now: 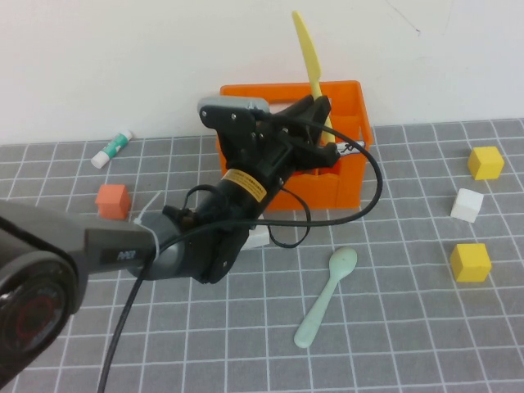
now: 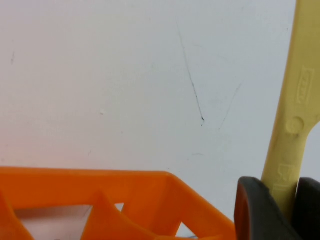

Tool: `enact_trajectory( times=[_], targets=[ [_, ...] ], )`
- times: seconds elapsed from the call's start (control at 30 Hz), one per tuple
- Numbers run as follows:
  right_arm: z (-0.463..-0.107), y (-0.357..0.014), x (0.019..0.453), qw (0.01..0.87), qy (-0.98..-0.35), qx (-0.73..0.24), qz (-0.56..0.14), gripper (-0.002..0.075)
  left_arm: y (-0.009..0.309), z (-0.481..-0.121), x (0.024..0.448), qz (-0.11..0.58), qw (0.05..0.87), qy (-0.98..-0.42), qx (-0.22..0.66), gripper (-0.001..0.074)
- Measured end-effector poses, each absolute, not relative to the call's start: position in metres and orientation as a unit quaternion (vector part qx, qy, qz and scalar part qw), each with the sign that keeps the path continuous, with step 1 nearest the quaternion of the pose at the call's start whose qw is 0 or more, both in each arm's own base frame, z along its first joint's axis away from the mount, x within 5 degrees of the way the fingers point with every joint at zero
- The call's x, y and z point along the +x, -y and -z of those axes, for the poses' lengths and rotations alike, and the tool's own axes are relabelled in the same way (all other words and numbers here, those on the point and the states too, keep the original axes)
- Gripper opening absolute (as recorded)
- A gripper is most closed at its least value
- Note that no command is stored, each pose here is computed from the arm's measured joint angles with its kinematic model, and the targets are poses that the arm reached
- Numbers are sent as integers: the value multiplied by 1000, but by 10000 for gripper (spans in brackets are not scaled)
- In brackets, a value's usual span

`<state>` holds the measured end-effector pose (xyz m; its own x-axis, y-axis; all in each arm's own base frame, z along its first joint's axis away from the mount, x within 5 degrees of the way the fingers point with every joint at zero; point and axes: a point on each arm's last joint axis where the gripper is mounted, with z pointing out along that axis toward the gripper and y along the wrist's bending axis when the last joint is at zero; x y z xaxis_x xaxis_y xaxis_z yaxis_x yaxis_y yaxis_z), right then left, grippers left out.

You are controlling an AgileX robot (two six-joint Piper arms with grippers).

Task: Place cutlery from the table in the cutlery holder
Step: Place the knife on the box

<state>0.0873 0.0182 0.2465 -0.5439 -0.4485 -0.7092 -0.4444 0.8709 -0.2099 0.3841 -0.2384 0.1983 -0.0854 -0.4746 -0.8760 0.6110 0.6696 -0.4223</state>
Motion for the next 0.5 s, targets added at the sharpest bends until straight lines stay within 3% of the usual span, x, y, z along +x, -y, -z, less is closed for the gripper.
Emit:
enact_trajectory(
  times=[0.33, 0.4, 0.5],
  targets=[
    [-246, -19, 86, 397, -881, -256, -1, -3, 245, -191, 392, 402, 685, -604, 70, 138],
    [-245, -19, 86, 396, -882, -257, -1, -3, 246, -190, 392, 401, 684, -604, 81, 188],
    [-245, -19, 86, 396, -882, -257, -1, -3, 247, -189, 391, 399, 686, -601, 93, 372]
  ],
)
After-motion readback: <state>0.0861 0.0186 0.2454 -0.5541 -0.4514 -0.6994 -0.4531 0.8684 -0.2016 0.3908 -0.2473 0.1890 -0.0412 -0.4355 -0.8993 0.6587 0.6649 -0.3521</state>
